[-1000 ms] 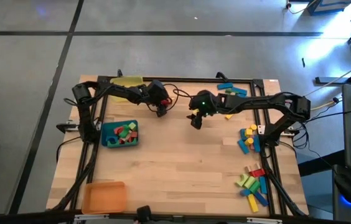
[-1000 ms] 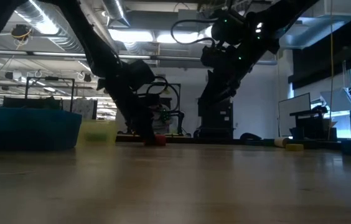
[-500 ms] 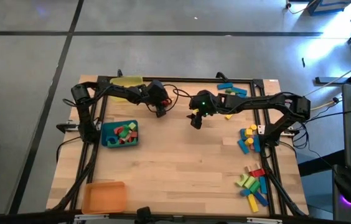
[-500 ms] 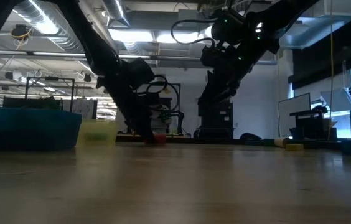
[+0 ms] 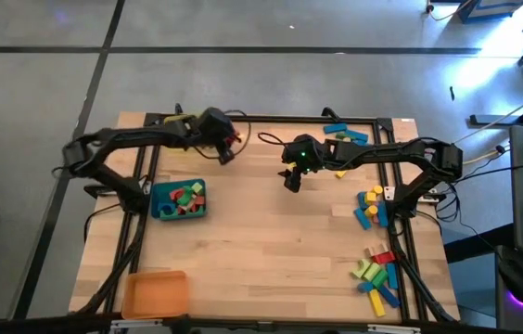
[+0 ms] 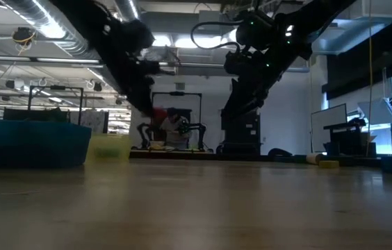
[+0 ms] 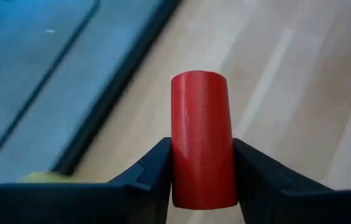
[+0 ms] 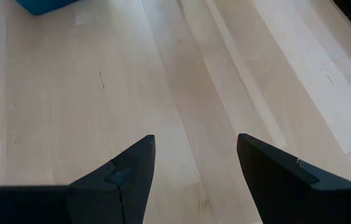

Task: Sort blocks by size
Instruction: Put the red cylindrical block into the yellow bin

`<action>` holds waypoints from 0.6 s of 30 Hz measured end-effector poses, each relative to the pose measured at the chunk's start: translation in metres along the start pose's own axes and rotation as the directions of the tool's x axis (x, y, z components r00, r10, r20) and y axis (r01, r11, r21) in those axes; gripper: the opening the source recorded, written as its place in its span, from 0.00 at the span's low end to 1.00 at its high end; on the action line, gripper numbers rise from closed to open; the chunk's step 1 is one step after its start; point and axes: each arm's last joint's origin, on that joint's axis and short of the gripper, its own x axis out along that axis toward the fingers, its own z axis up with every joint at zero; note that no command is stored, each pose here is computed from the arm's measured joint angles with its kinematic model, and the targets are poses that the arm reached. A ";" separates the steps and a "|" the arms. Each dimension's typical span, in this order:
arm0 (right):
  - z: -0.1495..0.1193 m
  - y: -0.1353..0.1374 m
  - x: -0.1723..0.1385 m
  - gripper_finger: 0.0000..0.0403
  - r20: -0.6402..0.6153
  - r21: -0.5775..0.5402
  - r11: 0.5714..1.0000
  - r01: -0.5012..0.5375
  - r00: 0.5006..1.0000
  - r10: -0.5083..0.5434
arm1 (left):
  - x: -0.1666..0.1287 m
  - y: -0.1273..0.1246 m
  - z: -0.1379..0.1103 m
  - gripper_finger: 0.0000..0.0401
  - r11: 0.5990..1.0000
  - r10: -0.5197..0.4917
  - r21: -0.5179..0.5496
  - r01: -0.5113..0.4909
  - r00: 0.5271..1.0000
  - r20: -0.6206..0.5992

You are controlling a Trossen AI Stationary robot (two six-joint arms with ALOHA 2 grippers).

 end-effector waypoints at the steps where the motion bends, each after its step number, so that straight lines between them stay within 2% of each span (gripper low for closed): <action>1: 0.000 0.000 0.000 0.57 0.001 0.000 1.000 0.000 1.000 0.000 | -0.008 0.004 -0.001 0.32 1.000 0.022 -0.010 -0.022 1.000 0.000; 7: 0.000 0.000 0.000 0.57 0.000 0.000 1.000 0.000 1.000 0.000 | -0.030 0.030 -0.010 0.31 0.989 0.125 -0.080 -0.127 0.992 -0.029; 14: 0.000 0.000 0.000 0.57 0.000 0.000 1.000 0.000 1.000 0.000 | -0.014 0.053 -0.042 0.32 0.962 0.177 -0.186 -0.202 0.974 -0.144; 18: 0.000 0.000 0.000 0.57 0.000 0.000 1.000 0.000 1.000 0.000 | -0.007 0.063 -0.058 0.32 0.941 0.204 -0.239 -0.240 0.965 -0.163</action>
